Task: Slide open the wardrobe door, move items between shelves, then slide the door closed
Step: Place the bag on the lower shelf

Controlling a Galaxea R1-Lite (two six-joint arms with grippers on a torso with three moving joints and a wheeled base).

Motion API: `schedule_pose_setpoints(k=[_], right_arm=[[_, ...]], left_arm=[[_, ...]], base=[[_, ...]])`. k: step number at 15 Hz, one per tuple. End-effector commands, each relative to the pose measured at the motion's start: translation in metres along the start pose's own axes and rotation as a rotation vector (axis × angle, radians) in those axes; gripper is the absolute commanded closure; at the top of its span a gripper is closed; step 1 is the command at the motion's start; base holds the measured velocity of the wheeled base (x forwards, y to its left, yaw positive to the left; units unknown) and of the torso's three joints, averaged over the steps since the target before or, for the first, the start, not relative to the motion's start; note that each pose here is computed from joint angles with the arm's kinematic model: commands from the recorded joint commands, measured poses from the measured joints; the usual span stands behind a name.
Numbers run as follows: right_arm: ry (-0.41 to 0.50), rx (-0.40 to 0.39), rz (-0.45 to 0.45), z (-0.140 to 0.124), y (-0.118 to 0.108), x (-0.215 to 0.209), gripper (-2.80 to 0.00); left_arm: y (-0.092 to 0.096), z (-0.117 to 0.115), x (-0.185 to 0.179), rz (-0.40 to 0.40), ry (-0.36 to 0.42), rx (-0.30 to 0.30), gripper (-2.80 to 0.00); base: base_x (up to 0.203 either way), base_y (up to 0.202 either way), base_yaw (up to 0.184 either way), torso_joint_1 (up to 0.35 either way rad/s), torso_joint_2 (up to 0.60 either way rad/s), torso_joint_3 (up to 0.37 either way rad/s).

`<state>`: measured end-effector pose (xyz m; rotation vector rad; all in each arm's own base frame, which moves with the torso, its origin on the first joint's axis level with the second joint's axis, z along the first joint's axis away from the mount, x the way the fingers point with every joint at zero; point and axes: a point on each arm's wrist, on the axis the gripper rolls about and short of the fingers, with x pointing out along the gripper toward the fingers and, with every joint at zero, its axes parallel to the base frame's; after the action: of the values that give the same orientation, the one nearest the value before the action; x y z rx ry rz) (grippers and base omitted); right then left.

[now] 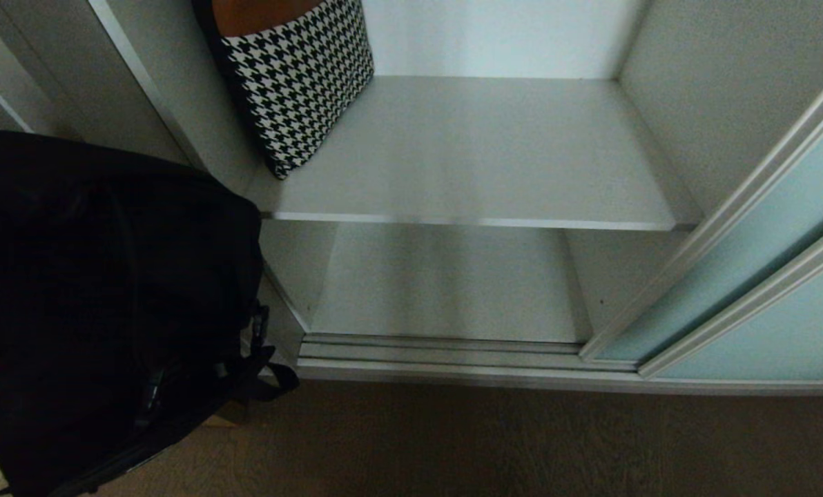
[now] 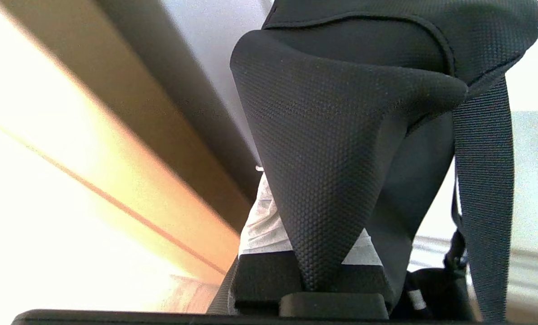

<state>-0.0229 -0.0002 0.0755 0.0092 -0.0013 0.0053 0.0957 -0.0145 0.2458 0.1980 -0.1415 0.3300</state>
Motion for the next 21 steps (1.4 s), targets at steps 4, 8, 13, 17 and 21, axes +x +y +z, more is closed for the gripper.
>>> schedule_pose_setpoints(k=[4,8,13,17,21], right_arm=[[-0.002,0.000,0.000,0.000,0.000,0.000,0.00],[-0.002,0.000,0.001,0.000,0.000,0.000,0.00],[-0.002,0.000,0.001,0.000,0.000,0.000,0.00],[-0.002,0.000,0.001,0.000,0.000,0.000,0.00],[-0.002,0.000,0.001,0.000,0.000,0.000,0.00]], left_arm=[[0.006,-0.009,-0.013,-0.001,-0.009,-0.014,0.00],[0.009,-0.017,-0.019,0.002,-0.003,-0.015,0.00],[0.014,-0.027,-0.028,0.023,0.005,-0.021,0.00],[0.019,-0.043,-0.037,0.065,0.030,0.001,0.00],[0.025,-0.051,-0.042,0.151,0.049,0.019,0.00]], base=[[0.000,0.000,0.000,0.000,0.00,0.000],[0.000,0.000,0.000,0.000,0.00,0.000],[0.000,0.000,0.000,0.000,0.00,0.000],[0.000,0.000,0.000,0.000,0.00,0.000],[0.000,0.000,0.000,0.000,0.00,0.000]])
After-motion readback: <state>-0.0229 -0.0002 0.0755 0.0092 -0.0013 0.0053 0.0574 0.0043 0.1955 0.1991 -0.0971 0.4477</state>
